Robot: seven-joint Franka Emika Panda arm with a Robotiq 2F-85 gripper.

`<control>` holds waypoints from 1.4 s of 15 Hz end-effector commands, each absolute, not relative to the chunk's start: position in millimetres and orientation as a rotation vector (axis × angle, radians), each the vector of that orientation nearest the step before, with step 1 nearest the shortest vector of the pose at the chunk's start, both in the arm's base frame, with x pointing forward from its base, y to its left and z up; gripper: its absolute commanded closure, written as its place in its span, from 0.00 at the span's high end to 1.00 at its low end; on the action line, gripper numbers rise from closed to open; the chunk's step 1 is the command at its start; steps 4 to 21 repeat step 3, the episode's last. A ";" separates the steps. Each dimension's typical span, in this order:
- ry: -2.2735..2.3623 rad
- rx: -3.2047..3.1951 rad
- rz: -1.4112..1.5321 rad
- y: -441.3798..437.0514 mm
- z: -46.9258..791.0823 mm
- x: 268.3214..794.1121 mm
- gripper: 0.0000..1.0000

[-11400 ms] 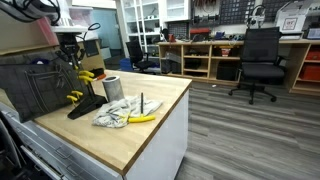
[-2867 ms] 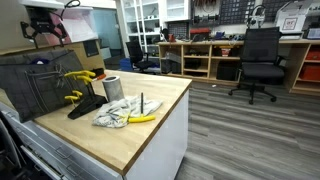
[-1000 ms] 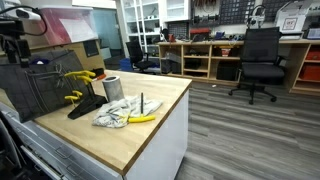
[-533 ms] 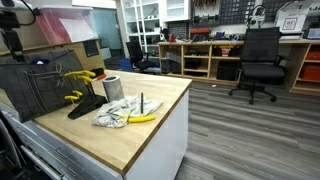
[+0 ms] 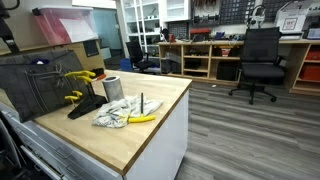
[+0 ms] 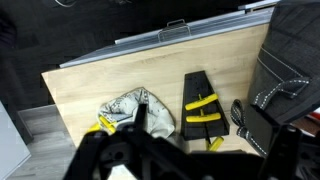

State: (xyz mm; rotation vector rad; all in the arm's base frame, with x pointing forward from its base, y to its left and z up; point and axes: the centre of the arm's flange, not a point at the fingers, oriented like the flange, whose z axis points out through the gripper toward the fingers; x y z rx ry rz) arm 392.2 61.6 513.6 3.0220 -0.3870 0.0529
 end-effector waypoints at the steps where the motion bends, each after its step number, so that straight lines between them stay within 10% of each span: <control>1: -0.387 3.022 0.047 61.4 512.1 392.9 1.00; 21: -0.387 3.021 0.038 61.2 509.7 394.0 1.00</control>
